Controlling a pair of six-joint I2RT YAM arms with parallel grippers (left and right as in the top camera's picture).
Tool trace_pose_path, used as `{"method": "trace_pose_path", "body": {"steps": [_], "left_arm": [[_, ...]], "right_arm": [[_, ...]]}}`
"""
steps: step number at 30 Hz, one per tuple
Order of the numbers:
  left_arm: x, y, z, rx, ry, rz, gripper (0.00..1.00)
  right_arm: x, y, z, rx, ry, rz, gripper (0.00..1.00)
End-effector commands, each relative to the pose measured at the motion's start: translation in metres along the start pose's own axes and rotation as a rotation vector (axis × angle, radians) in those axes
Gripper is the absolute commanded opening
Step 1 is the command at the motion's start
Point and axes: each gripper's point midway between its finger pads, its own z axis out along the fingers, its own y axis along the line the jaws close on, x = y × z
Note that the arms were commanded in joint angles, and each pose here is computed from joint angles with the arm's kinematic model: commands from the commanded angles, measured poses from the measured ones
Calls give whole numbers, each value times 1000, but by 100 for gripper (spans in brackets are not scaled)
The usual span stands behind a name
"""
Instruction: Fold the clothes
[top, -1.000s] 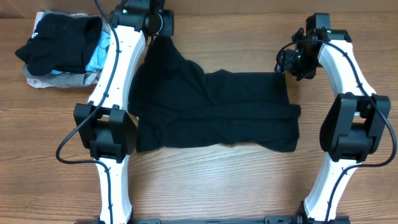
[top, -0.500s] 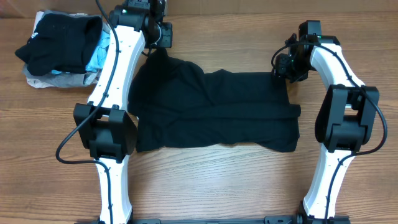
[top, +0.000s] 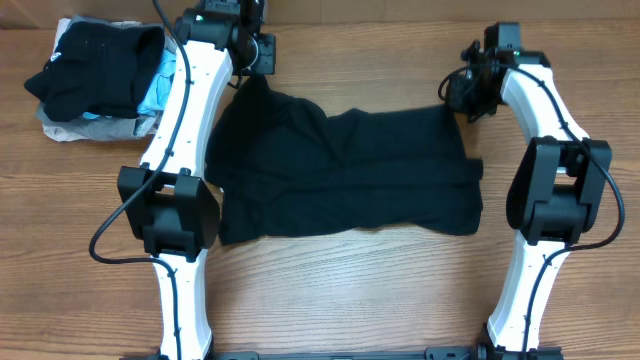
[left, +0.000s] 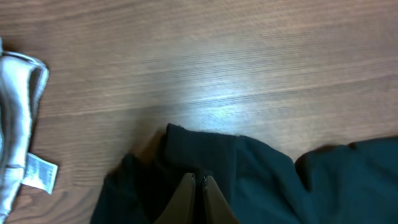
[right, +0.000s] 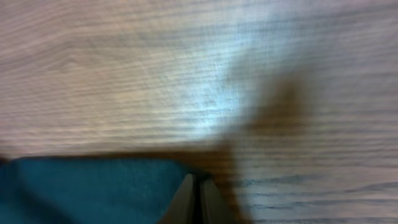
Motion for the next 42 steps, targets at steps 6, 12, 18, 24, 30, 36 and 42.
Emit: {"method": "trace_pose_path", "body": {"steps": [6, 12, 18, 24, 30, 36, 42], "left_arm": [[-21, 62, -16, -68, -72, -75, 4], [-27, 72, -39, -69, -105, -75, 4], [-29, 57, -86, -48, -140, -48, 4], [32, 26, -134, 16, 52, -31, 4], [73, 19, -131, 8, 224, -25, 4], [98, 21, -125, -41, 327, -8, 4], [132, 28, -102, -67, 457, -11, 4]], "right_arm": [[-52, 4, -65, 9, -133, -6, 4], [-45, -23, -92, 42, -94, 59, 4], [-33, -48, -99, 22, -51, 127, 4], [-23, -56, -104, -24, -14, 172, 4], [-8, -55, -104, -24, 46, 192, 4], [18, -61, -110, -24, 148, 260, 4], [44, -69, -122, -21, 244, 332, 4]]}}
